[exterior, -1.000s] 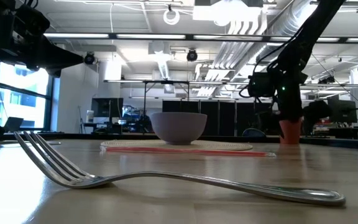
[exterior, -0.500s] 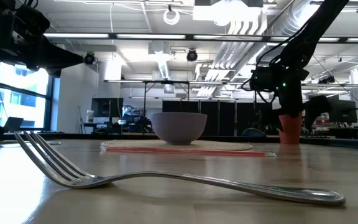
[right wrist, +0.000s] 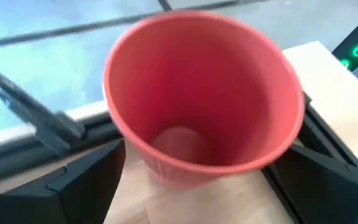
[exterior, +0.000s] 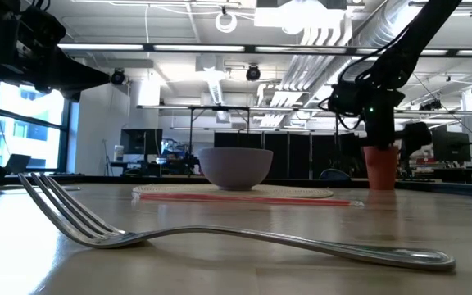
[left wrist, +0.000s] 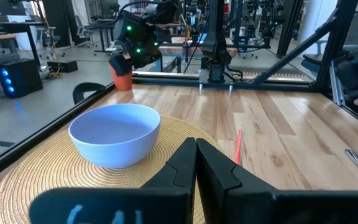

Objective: Pick & Place Utensil
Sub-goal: Put the orange cup on the brown mat to the top right of the purple bowl

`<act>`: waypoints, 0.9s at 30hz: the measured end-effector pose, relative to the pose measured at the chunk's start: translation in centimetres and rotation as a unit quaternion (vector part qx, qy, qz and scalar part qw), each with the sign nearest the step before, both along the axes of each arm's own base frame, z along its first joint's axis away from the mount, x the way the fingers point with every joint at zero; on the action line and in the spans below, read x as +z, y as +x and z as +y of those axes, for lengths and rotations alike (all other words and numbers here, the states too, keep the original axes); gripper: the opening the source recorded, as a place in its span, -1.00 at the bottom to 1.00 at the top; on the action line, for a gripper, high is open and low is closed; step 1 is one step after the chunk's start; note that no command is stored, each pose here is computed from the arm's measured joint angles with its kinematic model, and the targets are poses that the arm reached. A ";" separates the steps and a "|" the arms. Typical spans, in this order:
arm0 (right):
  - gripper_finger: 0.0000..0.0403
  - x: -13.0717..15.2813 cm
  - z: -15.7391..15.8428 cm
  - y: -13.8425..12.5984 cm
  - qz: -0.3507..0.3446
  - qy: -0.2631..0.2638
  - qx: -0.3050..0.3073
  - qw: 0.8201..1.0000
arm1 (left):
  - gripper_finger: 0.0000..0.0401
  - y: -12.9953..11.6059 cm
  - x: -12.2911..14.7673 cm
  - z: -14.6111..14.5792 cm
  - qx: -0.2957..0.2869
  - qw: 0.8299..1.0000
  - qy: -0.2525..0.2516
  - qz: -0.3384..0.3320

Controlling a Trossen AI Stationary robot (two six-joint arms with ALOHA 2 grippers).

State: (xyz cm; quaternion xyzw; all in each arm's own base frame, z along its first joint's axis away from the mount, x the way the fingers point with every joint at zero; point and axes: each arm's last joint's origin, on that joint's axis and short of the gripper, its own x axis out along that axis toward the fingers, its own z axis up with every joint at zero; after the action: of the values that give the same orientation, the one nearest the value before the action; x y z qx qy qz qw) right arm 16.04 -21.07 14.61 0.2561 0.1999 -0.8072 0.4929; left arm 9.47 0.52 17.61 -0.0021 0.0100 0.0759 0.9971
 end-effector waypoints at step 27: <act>0.95 0.5 -0.3 0.0 0.007 -0.073 -0.046 0.996 | -0.96 0.0 0.0 0.0 0.000 1.000 0.000 0.000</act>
State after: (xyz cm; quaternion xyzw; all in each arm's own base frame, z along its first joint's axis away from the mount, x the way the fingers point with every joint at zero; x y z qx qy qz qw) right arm 16.04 -21.40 15.07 0.2227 0.1314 -0.8432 0.4713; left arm 9.47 0.52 17.61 -0.0021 0.0101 0.0759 0.9971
